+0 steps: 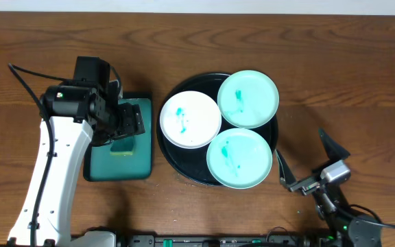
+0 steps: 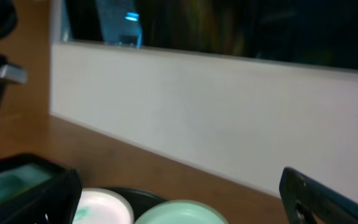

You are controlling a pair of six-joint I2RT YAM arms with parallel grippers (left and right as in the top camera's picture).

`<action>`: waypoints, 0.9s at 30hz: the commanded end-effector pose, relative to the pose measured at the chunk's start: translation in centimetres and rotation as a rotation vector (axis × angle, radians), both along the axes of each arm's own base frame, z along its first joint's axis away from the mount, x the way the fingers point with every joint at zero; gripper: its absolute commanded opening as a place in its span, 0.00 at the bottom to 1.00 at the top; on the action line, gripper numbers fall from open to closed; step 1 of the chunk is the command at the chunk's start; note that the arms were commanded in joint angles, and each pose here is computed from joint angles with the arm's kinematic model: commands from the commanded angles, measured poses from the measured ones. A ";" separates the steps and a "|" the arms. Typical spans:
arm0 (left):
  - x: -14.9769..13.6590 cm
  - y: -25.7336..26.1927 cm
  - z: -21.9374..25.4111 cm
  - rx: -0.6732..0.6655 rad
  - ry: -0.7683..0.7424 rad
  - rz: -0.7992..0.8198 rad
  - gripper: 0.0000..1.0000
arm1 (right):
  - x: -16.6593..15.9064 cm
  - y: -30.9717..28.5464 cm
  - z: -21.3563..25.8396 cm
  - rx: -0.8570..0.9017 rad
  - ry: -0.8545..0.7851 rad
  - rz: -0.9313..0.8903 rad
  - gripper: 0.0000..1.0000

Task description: Clean dirty plates on tray and stack at the side

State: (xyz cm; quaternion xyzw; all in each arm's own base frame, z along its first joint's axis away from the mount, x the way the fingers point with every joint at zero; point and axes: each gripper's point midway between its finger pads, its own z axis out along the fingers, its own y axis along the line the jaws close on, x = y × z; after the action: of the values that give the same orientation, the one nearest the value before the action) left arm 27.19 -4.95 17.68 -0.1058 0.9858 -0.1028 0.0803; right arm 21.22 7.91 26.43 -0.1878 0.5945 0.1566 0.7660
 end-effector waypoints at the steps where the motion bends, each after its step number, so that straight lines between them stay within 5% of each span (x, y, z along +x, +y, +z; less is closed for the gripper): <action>1: 0.5 0.1 0.5 -0.003 -0.017 0.014 0.82 | -0.6 0.6 3.3 -0.032 0.032 0.027 0.99; 13: 0.5 0.1 0.5 -0.003 -0.016 0.014 0.82 | 7.6 0.5 5.0 -0.020 0.743 0.044 0.99; 20: 0.5 0.1 0.5 -0.003 -0.017 0.013 0.82 | 10.5 0.4 -0.3 0.005 1.276 0.054 0.99; 27: 0.5 0.1 0.5 -0.003 -0.016 0.014 0.82 | 10.1 0.5 -8.0 0.034 1.679 0.064 0.99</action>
State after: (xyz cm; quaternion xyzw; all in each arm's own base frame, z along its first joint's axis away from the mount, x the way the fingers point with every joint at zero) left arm 27.34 -5.00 17.76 -0.1054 0.9854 -0.1047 0.0832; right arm 31.14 7.81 19.48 -0.0163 0.9589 0.2663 0.0968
